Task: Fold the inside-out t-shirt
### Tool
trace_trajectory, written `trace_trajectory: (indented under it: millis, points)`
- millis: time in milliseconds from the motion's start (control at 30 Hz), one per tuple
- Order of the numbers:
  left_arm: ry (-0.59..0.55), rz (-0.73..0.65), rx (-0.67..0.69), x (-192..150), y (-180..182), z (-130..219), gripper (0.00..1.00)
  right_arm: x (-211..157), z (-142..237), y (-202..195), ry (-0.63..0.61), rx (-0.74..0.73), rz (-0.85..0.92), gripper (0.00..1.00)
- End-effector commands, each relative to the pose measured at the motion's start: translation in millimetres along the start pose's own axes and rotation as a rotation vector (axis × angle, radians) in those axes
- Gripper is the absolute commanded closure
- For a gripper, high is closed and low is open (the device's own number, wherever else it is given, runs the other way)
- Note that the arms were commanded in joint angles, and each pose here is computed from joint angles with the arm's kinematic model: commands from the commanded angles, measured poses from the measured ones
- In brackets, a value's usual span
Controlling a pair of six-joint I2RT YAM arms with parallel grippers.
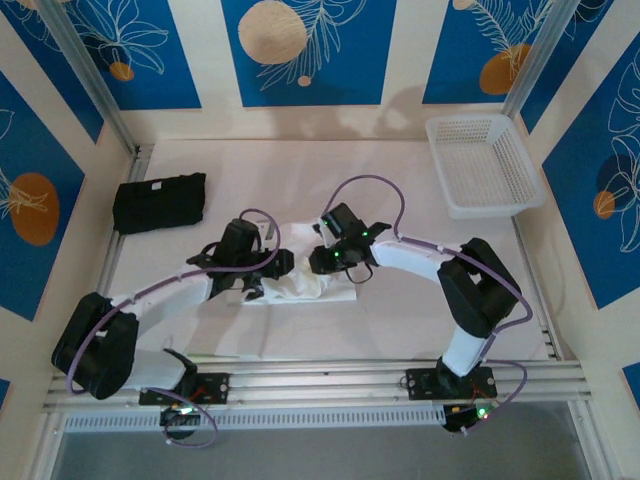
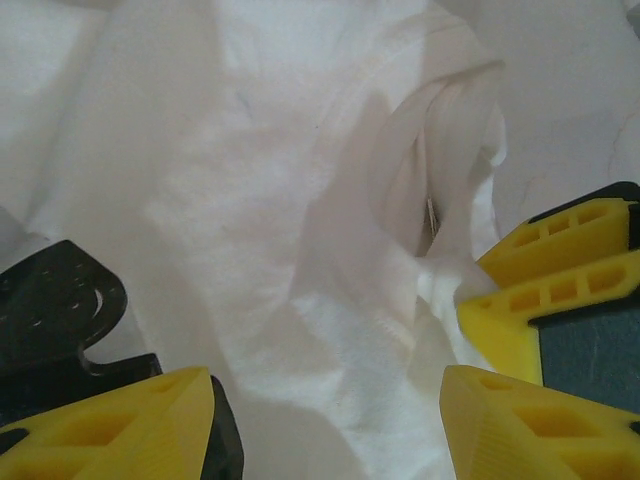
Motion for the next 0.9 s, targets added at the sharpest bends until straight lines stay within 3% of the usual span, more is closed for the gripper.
trace_trajectory:
  millis: [0,200,333,467,533,633,867]
  points:
    - [-0.015,-0.019,0.029,0,7,5,0.39,6,14,-1,-0.031,-0.038,-0.017,0.85]
    - [-0.001,-0.022,0.025,-1,8,-1,0.39,-32,46,-17,-0.089,-0.158,-0.162,0.98]
    - [0.011,-0.028,0.022,-2,8,-8,0.39,-71,58,-30,-0.189,-0.192,-0.328,0.97]
    - [0.039,-0.035,0.037,-4,12,-16,0.38,-98,52,-39,-0.23,-0.197,-0.459,0.83]
    - [0.046,-0.044,0.042,-4,12,-18,0.38,-103,50,-40,-0.221,-0.204,-0.467,0.7]
    - [0.046,-0.056,0.048,-3,12,-18,0.38,-97,56,-41,-0.21,-0.239,-0.42,0.59]
    - [0.034,-0.065,0.051,-2,12,-15,0.38,-65,68,-42,-0.257,-0.216,-0.285,0.48]
Point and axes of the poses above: each hand's point on the last joint's axis, 136 mm out from that joint toward the fingers, its own z axis back along the fingers, its own y axis along the line the jaws close on, x = y × z, the point moved 4 cm from there along z, back along the fingers, and after that the axes turned 15 degrees about z, right-handed, at the moved point
